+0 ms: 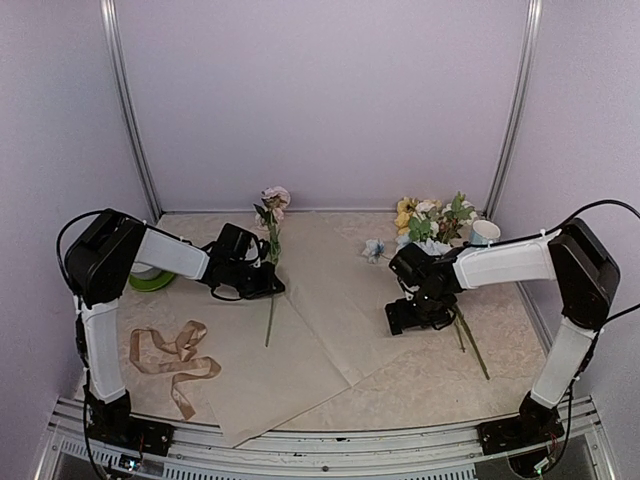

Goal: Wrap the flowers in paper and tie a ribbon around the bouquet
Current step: Place the fake flower on the flattened wrapping paper.

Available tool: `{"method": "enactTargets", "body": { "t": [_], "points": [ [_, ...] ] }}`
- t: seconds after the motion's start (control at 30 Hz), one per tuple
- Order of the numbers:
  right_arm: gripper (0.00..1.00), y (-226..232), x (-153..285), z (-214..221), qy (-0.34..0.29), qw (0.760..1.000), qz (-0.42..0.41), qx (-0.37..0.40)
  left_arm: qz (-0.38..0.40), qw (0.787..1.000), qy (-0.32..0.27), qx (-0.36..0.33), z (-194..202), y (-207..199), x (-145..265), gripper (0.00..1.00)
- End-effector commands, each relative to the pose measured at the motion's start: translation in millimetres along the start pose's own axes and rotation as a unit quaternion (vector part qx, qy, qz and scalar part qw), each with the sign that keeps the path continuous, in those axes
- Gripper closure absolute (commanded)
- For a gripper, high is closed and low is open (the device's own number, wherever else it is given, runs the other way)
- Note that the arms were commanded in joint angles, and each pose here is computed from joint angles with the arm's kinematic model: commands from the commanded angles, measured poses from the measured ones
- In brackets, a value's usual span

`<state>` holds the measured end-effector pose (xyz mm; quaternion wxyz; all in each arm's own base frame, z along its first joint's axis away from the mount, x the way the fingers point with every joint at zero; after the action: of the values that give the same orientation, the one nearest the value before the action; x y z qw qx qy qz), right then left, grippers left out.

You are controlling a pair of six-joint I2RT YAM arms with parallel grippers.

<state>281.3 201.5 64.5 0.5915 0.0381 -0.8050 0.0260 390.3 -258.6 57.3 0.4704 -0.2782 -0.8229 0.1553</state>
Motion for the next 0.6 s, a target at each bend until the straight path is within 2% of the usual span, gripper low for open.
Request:
{"method": "enactTargets", "body": {
  "t": [0.0, 0.13, 0.23, 0.3, 0.43, 0.57],
  "points": [
    [0.06, -52, -19, 51, 0.069, 0.988, 0.135, 0.004, 0.008, 1.000, -0.005, -0.019, -8, -5, -5, 0.96],
    [0.07, -54, -14, 57, 0.065, 0.990, 0.123, -0.014, -0.002, 1.000, -0.007, -0.012, -13, 1, -4, 0.83],
    [0.07, -51, -8, 54, 0.059, 0.992, 0.111, -0.017, 0.006, 1.000, -0.008, -0.006, -14, -1, -3, 0.63],
    [0.07, -52, -4, 51, 0.055, 0.992, 0.116, -0.016, 0.015, 1.000, -0.005, -0.001, -15, -6, 2, 0.53],
    [0.08, -39, 17, 30, 0.027, 0.997, 0.078, -0.006, -0.021, 0.999, -0.030, -0.027, -26, -14, 27, 0.41],
    [0.14, -12, 61, -6, -0.035, 0.999, -0.021, 0.015, -0.067, 0.995, -0.056, -0.052, -36, -18, 57, 0.37]
  ]
}}
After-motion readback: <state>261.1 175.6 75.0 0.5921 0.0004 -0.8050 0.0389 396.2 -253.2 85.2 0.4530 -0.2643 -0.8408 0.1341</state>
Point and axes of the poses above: each gripper's point midway between its finger pads, its own x axis back along the fingers, its own y axis along the line the jaws close on, z = x × y, the point moved 5 cm from there along x, back along the fingers, and after that the axes turned 6 degrees about -x, right-handed, at the moved point
